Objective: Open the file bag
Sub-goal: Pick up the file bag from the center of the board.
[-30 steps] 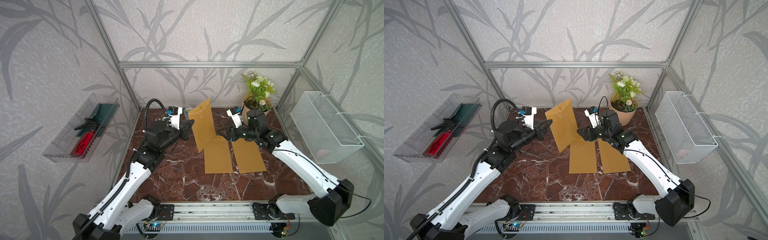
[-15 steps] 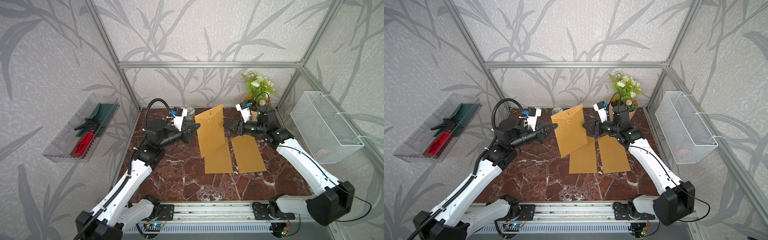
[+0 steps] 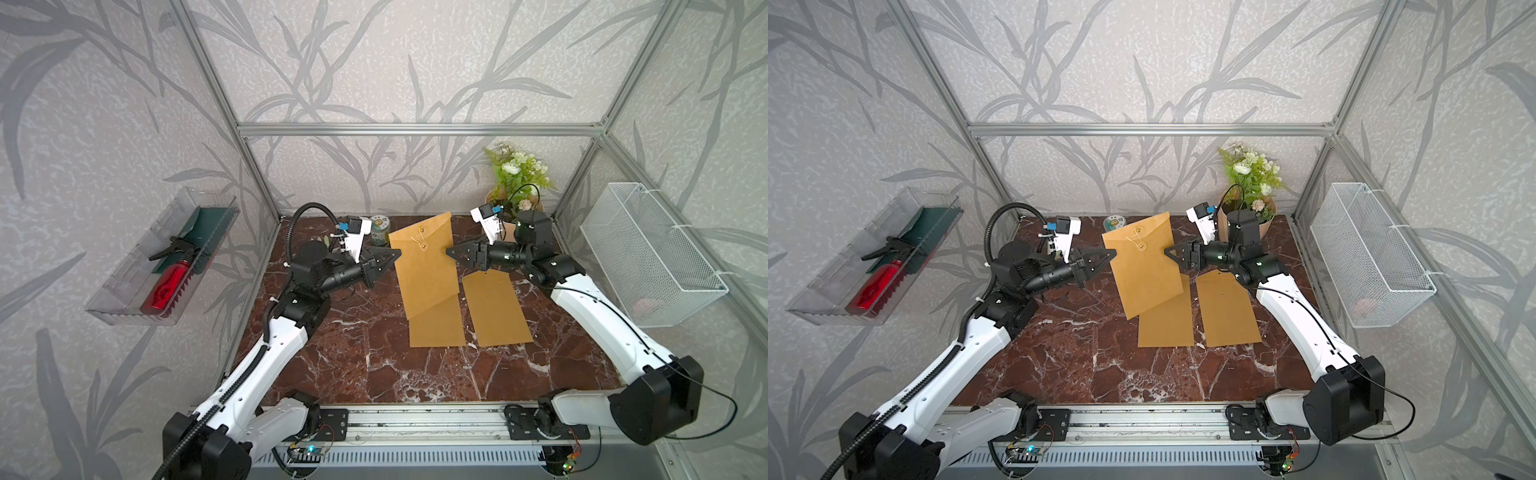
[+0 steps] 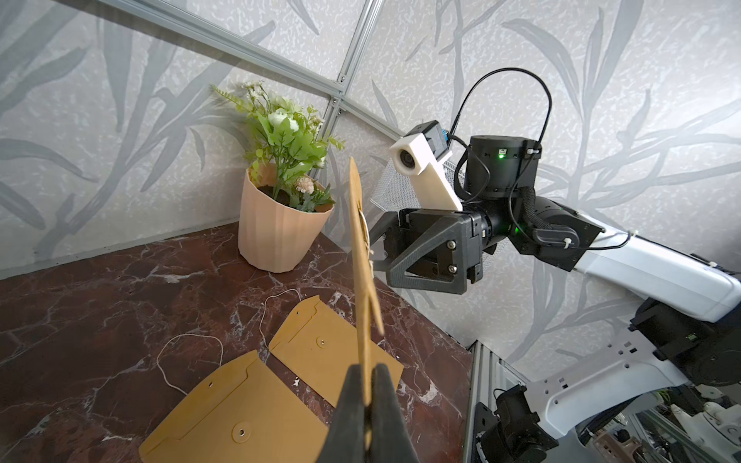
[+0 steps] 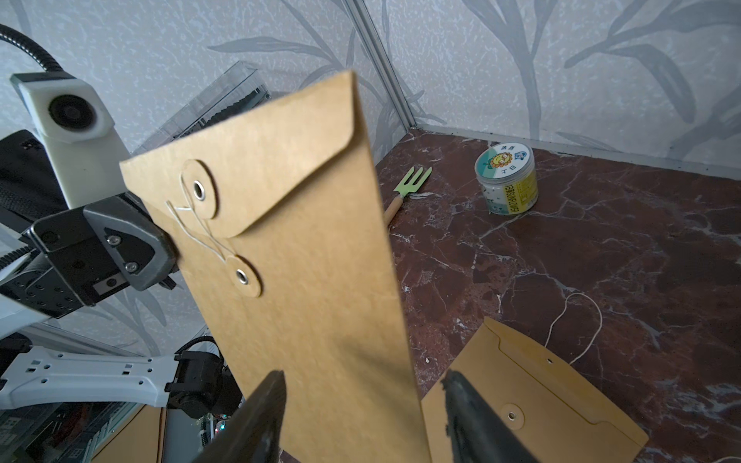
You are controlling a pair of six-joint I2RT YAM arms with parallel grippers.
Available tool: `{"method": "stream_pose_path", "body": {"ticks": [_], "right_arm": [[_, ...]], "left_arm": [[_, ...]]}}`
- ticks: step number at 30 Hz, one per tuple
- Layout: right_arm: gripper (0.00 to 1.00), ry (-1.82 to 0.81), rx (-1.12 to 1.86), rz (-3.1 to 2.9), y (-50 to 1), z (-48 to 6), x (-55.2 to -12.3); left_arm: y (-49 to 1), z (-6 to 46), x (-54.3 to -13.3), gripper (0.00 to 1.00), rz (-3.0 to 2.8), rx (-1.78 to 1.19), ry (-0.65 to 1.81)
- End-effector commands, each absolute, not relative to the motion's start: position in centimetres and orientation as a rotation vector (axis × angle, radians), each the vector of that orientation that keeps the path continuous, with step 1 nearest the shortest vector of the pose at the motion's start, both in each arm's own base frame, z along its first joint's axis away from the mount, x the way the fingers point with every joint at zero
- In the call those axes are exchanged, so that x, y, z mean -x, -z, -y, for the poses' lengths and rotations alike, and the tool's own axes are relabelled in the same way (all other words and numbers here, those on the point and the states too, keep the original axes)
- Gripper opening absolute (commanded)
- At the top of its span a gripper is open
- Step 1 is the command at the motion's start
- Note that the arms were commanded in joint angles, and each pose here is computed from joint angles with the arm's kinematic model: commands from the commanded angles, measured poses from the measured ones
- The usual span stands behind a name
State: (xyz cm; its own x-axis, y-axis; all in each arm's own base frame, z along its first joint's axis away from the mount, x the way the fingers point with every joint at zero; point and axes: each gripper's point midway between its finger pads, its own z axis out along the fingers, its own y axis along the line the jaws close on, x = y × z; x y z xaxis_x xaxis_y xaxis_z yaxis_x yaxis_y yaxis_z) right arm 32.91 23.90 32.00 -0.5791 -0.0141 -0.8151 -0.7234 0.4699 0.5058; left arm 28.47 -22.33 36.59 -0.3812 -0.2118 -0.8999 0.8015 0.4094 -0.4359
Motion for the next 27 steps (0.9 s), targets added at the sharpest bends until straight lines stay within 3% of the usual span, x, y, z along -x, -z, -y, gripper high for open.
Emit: {"method": "stream_pose_path", "body": {"ticks": [1,9,14,17,21,27], "right_arm": [[0.64,-1.169,0.663,-1.894,-32.7,-24.1,-32.6],[0.63,-1.200,0.707,-1.855,-33.5,-24.2,-31.4],[0.54,-1.219,0.724,-1.833,-34.1,-24.2,-30.7],[0.44,-1.224,0.725,-1.827,-34.4,-24.2,-30.4],[0.19,-1.243,0.729,-1.813,-34.8,-24.2,-30.0],[0.07,-1.263,0.705,-1.797,-35.2,-24.2,-29.8]], "left_arm": [[-39.0,22.5,-27.8,0.00,-1.483,-0.561,1.270],[-38.8,22.8,-28.7,0.00,-1.472,-0.532,1.348],[-38.3,22.9,-29.3,0.00,-1.487,-0.522,1.354],[-38.1,23.0,-29.6,0.00,-1.499,-0.513,1.356],[-37.9,23.1,-30.0,0.00,-1.506,-0.499,1.362],[-37.9,23.0,-30.6,0.00,-1.515,-0.472,1.361]]}}
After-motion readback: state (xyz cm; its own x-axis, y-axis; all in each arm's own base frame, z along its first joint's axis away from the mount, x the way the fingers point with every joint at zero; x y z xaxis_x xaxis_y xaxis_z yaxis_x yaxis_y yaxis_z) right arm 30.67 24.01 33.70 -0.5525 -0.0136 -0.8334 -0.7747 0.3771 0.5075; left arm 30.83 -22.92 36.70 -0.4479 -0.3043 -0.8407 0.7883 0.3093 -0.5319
